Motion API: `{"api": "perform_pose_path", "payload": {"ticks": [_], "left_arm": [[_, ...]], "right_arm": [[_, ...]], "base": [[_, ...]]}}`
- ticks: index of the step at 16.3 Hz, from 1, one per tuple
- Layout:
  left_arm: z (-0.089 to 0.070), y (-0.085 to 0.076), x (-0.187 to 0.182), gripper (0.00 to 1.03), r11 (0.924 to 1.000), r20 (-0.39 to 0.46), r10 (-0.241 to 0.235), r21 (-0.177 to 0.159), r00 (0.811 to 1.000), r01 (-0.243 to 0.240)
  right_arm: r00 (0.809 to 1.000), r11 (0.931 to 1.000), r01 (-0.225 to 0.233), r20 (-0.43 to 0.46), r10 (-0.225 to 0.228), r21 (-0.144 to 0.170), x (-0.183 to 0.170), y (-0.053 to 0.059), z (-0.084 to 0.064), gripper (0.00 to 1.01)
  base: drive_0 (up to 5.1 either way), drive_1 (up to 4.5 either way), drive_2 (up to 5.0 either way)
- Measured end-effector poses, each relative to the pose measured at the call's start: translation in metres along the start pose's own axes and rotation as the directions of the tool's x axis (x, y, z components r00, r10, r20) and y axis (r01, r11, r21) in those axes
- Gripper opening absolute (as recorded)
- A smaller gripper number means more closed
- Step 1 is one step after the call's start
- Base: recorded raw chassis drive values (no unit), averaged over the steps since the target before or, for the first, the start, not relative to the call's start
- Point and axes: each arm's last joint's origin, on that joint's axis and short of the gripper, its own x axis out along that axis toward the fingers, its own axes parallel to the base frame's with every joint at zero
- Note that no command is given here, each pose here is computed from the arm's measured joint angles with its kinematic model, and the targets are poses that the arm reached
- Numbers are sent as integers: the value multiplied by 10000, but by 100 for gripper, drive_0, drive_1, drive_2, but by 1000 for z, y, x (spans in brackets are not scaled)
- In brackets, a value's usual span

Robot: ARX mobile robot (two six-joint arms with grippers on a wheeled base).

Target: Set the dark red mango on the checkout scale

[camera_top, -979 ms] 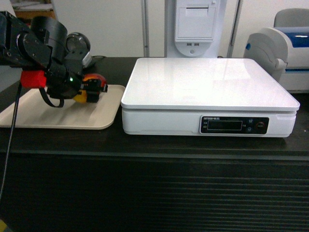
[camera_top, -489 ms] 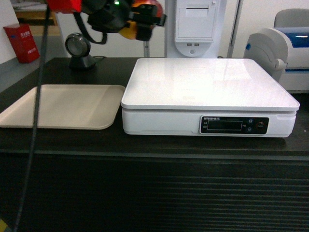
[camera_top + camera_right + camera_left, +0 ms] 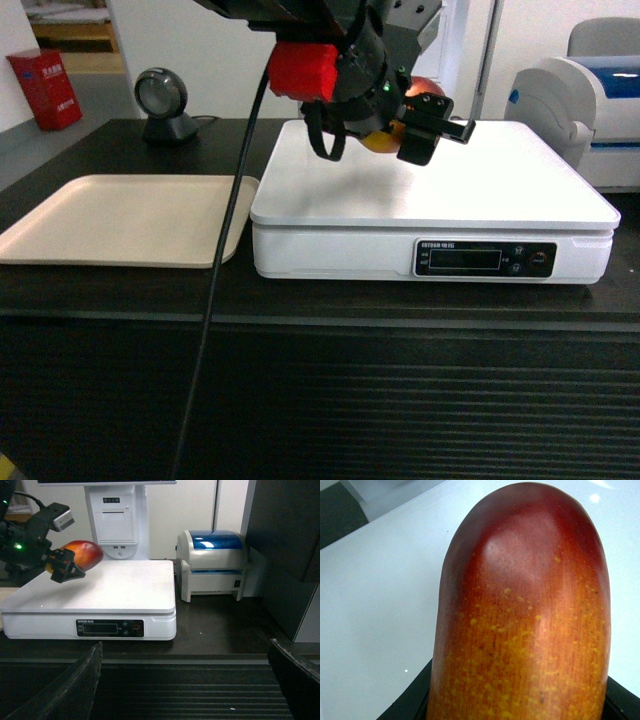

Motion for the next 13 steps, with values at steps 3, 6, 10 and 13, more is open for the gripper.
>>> {"api": "perform_pose_path", "payload": {"ticks": [3, 6, 10, 13], "left_arm": [[-2, -6, 19, 58, 9986, -532, 310, -410, 9981, -332], [-3, -7, 33, 58, 9929, -887, 684, -909, 9937, -764], [1, -11, 34, 76, 9886, -1025, 856, -1153, 9910, -973], [3, -15, 34, 100, 9887, -699, 704, -1271, 9951, -789]], "right_arm": [[10000, 10000, 4, 0, -4, 4, 0, 0, 0, 98], [10000, 10000, 4, 0, -4, 4, 0, 0, 0, 98], [10000, 10000, 4, 0, -4, 4, 0, 0, 0, 98], [10000, 10000, 4, 0, -4, 4, 0, 0, 0, 98]], "base": [[0, 0, 0], [0, 0, 0], [0, 0, 0], [0, 0, 0]]}}
